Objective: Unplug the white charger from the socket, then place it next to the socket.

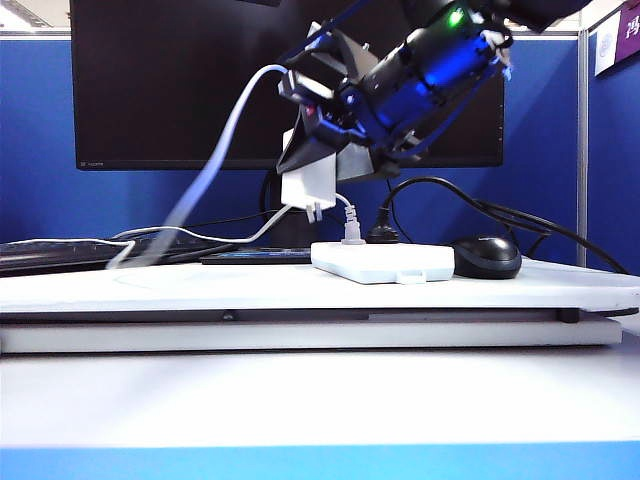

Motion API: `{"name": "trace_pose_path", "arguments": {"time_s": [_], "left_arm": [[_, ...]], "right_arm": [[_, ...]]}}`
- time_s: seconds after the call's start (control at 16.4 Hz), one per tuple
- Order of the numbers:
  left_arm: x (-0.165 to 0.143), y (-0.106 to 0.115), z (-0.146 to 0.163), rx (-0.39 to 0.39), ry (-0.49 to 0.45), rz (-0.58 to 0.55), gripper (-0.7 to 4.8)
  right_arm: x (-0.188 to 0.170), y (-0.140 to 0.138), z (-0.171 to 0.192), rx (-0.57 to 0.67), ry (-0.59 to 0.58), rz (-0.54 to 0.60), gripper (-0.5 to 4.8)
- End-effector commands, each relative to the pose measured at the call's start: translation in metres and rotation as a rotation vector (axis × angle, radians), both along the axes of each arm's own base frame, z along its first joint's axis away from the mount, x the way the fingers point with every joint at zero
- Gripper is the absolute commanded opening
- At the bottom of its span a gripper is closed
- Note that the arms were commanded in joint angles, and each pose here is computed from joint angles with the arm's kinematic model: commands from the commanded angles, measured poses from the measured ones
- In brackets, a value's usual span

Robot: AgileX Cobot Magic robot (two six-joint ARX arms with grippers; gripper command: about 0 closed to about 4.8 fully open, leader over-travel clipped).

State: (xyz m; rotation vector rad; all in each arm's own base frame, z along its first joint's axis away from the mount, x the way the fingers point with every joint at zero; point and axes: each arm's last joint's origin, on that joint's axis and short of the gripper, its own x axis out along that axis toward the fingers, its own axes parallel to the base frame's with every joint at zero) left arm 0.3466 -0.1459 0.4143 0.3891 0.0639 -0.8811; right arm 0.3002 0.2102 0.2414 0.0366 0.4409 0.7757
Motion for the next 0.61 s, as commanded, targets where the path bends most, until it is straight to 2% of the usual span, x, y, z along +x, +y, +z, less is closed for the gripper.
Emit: {"name": "trace_pose_path", "arguments": {"time_s": [0.06,0.37,0.61], "left_arm": [[-0.003,0.001,0.007,-0.012,-0.023,-0.004,-0.05],[-0.003,0.001,0.007,-0.012,-0.022,-0.004,-0.06],[-0.004,0.001,0.007,-0.011,-0.021,-0.003,-0.05]], "right_arm": [[0.005,0.006,-0.008,-0.005,0.030,-0.003,-0.01],[0.014,0.023,-0.021,-0.039,0.066,0.008,-0.01],[0.021,0.028,-0.026,-0.105,0.118,-0.035,-0.01]]}}
